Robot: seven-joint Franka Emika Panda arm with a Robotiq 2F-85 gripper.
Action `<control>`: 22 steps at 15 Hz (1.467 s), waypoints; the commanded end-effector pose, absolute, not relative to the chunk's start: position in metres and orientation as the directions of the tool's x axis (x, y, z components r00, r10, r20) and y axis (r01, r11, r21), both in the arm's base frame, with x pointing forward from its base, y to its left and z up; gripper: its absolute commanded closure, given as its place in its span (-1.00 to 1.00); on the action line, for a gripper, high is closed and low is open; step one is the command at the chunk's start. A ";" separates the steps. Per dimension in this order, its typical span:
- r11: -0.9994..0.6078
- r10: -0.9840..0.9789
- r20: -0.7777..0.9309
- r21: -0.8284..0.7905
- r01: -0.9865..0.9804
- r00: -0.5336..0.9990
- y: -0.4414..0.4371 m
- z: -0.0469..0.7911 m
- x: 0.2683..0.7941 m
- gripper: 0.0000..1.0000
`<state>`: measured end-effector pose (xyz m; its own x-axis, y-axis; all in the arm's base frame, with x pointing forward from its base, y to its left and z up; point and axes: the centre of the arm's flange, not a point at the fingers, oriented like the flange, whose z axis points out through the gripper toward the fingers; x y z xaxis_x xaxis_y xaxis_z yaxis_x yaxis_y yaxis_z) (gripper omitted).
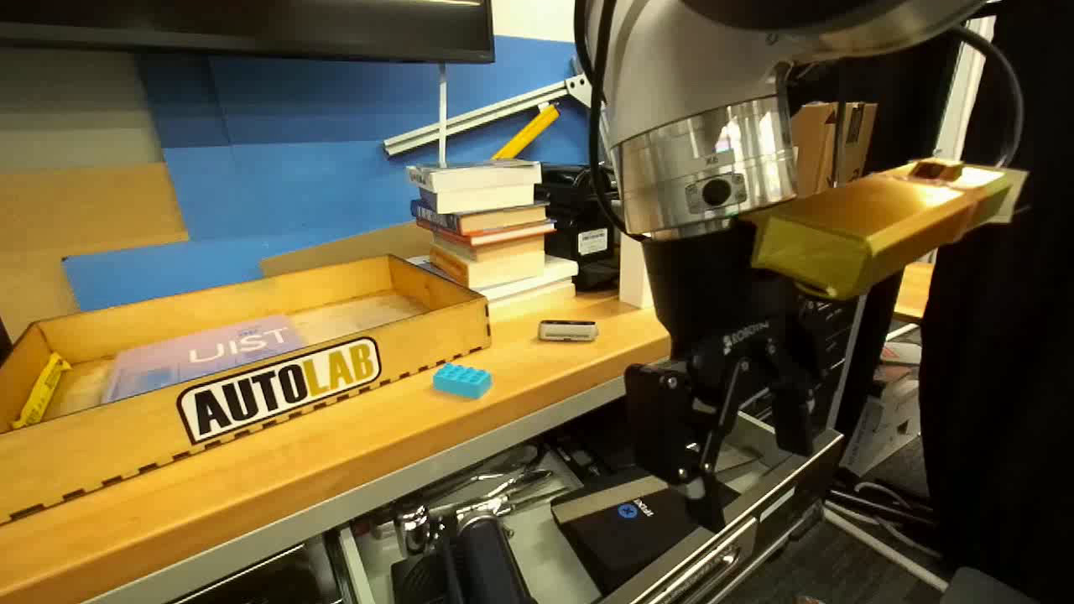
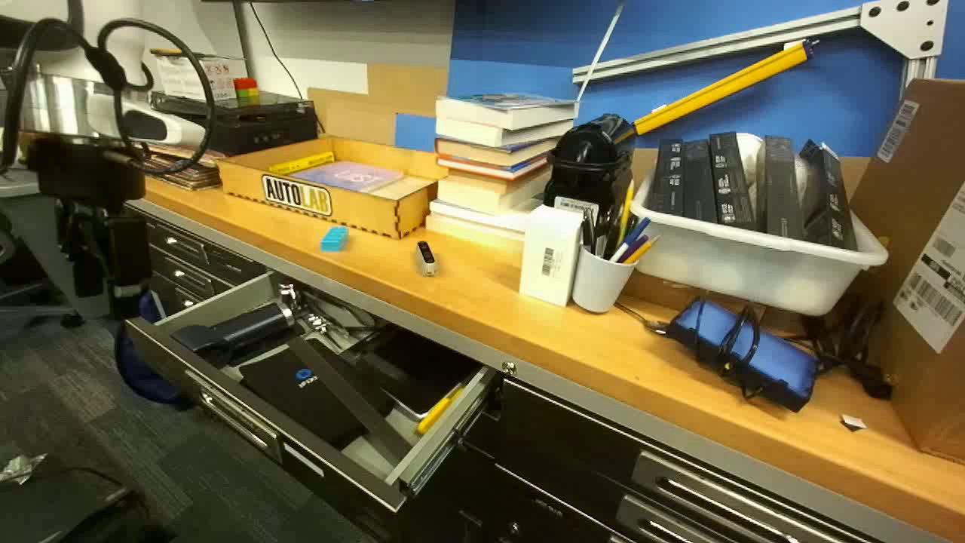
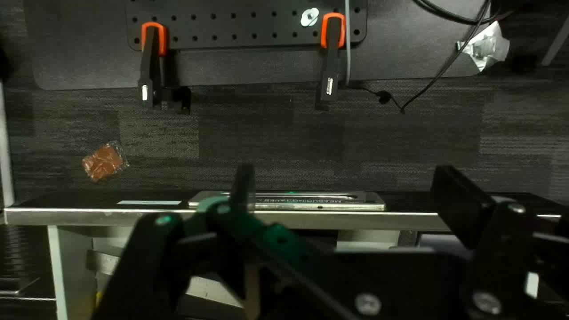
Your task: Pick up the blue object and put it in the open drawer and close it
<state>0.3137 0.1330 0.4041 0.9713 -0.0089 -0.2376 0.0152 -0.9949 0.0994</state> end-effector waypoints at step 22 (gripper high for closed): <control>-0.977 0.210 -0.053 0.023 0.211 0.976 0.153 0.428 0.582 -1.00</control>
<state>0.5226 0.1314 0.4312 0.9882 0.1466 -0.0432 0.1476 -0.9889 0.0192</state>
